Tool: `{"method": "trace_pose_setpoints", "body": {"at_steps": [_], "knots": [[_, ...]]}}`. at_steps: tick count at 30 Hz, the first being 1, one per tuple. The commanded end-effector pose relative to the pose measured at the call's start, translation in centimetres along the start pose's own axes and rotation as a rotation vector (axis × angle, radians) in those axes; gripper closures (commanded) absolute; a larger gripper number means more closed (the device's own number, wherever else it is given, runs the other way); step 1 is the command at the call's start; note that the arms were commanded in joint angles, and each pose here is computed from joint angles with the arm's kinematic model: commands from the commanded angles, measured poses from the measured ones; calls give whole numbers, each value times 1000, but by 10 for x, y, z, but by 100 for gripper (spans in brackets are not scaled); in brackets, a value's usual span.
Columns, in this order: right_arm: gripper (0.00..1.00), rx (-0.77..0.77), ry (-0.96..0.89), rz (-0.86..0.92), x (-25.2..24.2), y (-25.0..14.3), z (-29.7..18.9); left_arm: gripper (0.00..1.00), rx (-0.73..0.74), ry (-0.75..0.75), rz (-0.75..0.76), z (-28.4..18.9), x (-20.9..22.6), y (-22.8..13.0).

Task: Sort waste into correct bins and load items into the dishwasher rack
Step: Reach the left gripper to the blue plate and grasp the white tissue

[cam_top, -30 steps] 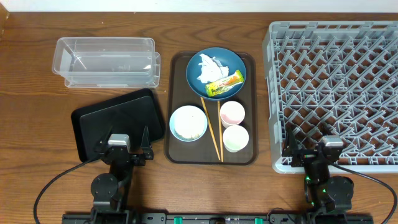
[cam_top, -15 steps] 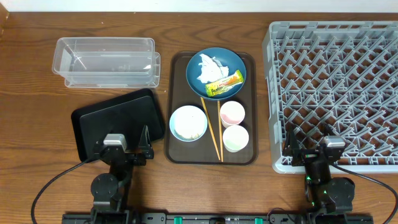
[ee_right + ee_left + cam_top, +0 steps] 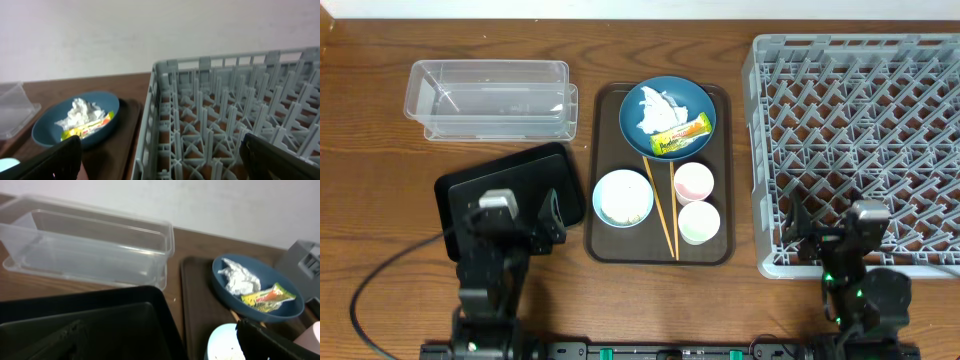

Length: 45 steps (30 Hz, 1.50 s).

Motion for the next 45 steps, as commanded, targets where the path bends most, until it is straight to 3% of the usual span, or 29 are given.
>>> {"method": "trace_pose_setpoints", "body": {"at_steps": [1,10,18,24,34,39,45], "knots": [[1,41,-9,11,8,18,4,3,64,-4,-19,7,-2,19],[1,286,-86,15,13,32,27,3,370,-42,-39,26,-12,45],[1,552,-86,-80,19,23,37,3,695,-85,-79,8,-24,42],[1,604,-106,-84,19,27,35,3,808,-72,-90,-10,-23,33],[1,633,-114,-81,18,23,29,3,817,-85,-110,-10,-26,30],[1,649,-119,-80,17,20,26,3,690,-149,-166,10,-39,54],[1,647,-119,-81,17,20,25,3,582,-221,-95,43,-62,78]]}}
Point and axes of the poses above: each gripper's point midway between its finger pads, its own z axis out along the fingers, its own x axis along the line the jaws close on, y = z × x, the point moved 1 cm from there along -z, back along the fingers, and after that the axes turned 10 degrees about z, right-handed, at the moved point
